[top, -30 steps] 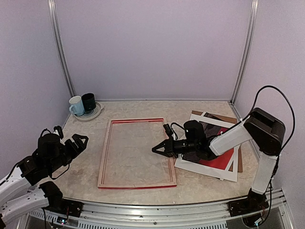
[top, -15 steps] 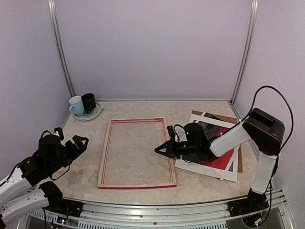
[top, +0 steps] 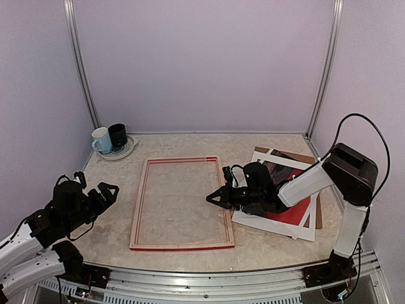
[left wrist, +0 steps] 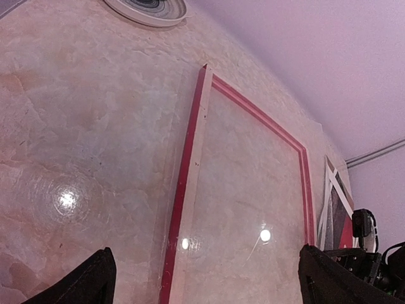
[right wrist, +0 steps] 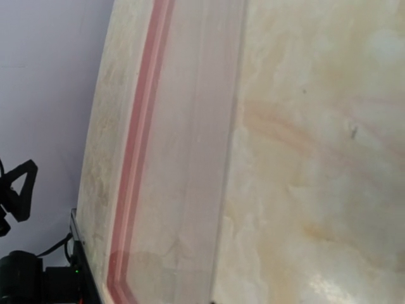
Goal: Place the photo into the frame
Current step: Place the glass panel at the frame body.
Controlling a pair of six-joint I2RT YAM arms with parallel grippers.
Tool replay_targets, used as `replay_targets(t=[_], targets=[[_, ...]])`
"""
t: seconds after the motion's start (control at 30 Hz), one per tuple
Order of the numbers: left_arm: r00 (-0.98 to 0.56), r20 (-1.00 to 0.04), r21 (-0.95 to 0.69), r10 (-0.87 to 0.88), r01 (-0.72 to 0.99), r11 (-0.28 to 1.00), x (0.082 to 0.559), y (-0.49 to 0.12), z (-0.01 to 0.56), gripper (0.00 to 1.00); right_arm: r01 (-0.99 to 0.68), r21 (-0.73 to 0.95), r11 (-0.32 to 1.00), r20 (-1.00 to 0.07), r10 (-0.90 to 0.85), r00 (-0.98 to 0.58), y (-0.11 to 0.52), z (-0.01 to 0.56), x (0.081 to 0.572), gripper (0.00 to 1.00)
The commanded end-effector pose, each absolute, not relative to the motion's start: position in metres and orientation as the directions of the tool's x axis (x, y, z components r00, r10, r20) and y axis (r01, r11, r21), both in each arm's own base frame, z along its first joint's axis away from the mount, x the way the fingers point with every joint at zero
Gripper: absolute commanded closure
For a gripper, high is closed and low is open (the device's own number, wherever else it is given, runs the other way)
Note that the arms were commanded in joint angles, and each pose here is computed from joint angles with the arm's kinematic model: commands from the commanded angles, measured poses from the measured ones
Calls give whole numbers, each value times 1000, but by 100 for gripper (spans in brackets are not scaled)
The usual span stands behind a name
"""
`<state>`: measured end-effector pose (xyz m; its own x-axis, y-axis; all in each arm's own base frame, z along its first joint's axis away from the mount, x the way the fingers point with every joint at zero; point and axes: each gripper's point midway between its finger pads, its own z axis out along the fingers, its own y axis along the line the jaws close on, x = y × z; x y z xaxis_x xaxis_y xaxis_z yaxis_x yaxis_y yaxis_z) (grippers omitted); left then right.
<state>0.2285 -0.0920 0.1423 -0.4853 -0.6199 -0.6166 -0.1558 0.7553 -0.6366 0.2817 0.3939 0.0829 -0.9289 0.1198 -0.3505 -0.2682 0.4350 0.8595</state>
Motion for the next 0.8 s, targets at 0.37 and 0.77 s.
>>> replay_targets(t=[0.37, 0.77], targets=[[-491, -611, -641, -620, -153, 753, 228, -94, 138, 1, -274, 833, 481, -377, 132, -917, 384, 78, 290, 100], [-493, -606, -643, -624, -157, 749, 227, -93, 135, 1, -271, 852, 448, -350, 102, -931, 387, 80, 281, 100]])
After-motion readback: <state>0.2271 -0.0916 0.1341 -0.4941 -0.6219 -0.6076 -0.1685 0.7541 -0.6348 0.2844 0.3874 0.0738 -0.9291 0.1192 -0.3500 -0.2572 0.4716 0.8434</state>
